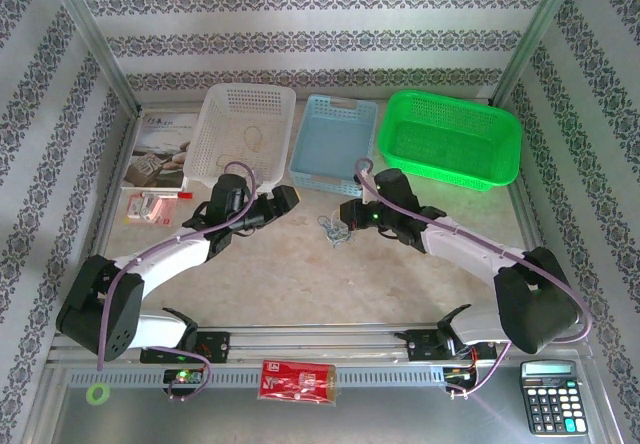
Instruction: Untangle the cables
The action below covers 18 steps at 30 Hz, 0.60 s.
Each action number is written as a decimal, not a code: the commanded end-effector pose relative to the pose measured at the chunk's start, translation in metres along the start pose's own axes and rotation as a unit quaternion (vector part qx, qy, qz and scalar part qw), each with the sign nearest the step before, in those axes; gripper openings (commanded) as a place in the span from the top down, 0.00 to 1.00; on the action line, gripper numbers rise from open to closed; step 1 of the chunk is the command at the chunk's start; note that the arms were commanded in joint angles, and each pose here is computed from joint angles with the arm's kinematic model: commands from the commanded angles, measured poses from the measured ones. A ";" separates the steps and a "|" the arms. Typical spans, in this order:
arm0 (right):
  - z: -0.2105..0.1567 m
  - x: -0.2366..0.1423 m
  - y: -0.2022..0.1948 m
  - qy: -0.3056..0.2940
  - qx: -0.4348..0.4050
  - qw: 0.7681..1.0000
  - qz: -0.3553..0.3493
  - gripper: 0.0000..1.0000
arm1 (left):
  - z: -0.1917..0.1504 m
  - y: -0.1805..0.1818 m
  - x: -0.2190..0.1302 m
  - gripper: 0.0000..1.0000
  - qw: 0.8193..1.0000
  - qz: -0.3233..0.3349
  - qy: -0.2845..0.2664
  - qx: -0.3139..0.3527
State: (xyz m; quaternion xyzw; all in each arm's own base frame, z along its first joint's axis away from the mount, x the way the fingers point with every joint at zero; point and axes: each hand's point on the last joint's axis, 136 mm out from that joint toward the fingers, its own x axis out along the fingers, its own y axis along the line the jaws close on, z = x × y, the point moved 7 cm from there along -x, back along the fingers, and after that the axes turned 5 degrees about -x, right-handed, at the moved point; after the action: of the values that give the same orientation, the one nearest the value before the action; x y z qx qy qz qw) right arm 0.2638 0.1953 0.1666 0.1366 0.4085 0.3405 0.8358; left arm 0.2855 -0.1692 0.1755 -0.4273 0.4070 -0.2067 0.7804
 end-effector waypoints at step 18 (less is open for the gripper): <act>-0.005 -0.045 0.002 -0.101 0.008 0.995 0.019 1.00 | -0.026 -0.014 0.045 0.14 0.997 0.030 0.067 0.009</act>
State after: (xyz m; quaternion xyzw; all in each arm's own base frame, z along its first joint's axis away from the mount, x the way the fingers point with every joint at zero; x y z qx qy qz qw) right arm 0.2328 0.1677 0.1690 0.1731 0.3625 0.3350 0.8523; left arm 0.2899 -0.2087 0.1540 -0.3806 0.4720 -0.2032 0.7688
